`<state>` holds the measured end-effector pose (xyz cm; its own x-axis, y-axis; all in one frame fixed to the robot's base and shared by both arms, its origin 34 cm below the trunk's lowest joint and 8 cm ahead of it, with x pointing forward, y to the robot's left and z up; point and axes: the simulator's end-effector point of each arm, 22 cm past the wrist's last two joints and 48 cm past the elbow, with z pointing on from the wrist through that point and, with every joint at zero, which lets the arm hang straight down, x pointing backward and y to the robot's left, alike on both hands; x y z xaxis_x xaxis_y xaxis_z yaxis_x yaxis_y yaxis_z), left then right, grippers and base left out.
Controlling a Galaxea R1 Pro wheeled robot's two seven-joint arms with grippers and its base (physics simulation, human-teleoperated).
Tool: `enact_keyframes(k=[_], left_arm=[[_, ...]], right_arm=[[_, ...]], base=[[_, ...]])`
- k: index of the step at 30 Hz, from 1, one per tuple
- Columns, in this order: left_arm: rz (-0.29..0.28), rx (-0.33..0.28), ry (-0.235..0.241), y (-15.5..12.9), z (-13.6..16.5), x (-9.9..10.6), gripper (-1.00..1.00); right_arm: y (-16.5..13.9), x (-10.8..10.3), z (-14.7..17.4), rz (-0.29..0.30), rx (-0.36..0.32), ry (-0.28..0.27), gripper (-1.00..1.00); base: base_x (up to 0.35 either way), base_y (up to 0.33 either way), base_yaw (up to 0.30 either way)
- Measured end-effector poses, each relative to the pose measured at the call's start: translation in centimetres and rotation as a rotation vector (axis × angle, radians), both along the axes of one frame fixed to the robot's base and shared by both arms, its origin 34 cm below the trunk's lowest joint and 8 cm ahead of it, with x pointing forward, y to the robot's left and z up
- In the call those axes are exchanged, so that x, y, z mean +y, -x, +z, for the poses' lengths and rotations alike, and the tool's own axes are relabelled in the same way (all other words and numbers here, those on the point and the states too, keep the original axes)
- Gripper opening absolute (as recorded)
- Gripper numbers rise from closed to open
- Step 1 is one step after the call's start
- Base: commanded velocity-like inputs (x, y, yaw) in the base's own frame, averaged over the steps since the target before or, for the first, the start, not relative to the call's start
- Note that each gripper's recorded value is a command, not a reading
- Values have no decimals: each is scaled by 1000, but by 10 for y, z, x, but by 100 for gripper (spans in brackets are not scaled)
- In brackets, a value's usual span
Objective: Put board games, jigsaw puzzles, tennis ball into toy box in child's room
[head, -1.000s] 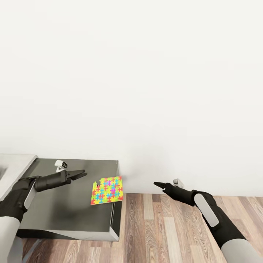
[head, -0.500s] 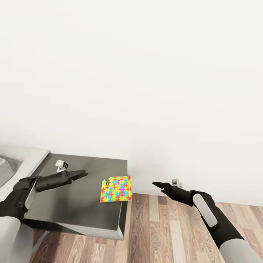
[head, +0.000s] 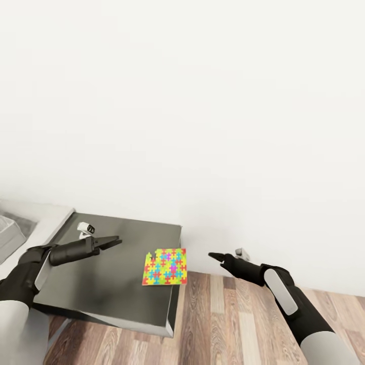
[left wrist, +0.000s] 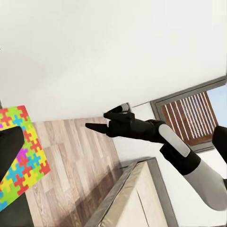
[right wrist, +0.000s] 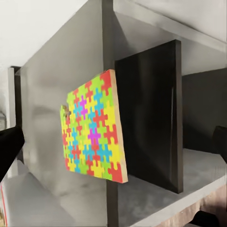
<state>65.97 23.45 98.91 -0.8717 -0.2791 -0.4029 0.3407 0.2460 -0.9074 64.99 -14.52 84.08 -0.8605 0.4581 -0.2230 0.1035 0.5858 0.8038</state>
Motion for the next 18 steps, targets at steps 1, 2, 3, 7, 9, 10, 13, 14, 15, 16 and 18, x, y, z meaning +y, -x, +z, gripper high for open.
enact_keyframes(k=[1,2,3,7,9,10,13,14,15,16,18], left_arm=[[0,0,0,0,0,0,100],[0,0,0,0,0,0,100],[0,0,0,0,0,0,100],[0,1,0,0,0,0,100],[0,2,-1,0,0,0,100],[0,1,-1,0,0,0,100],[0,0,0,0,0,0,100],[0,0,0,-1,0,0,100],[0,0,1,-1,0,0,100],[0,0,1,-1,0,0,100],[0,1,2,-1,1,0,100]], right_arm=[[0,0,0,0,0,-1,100],[0,1,0,0,1,-2,100],[0,1,0,0,1,-4,100],[0,2,0,0,1,-6,100],[0,3,0,1,1,-6,100],[0,3,0,1,1,-6,100],[1,5,0,3,2,-8,100],[1,7,0,4,2,-11,100],[1,8,0,5,3,-13,100],[2,11,0,6,6,-17,100],[3,13,-2,9,14,-22,100]], base=[[169,-106,116],[108,-68,75],[86,-54,60],[34,-22,24],[12,-7,8],[6,-4,4],[3,-2,2],[2,-1,1],[0,0,0],[0,0,0],[0,0,0]])
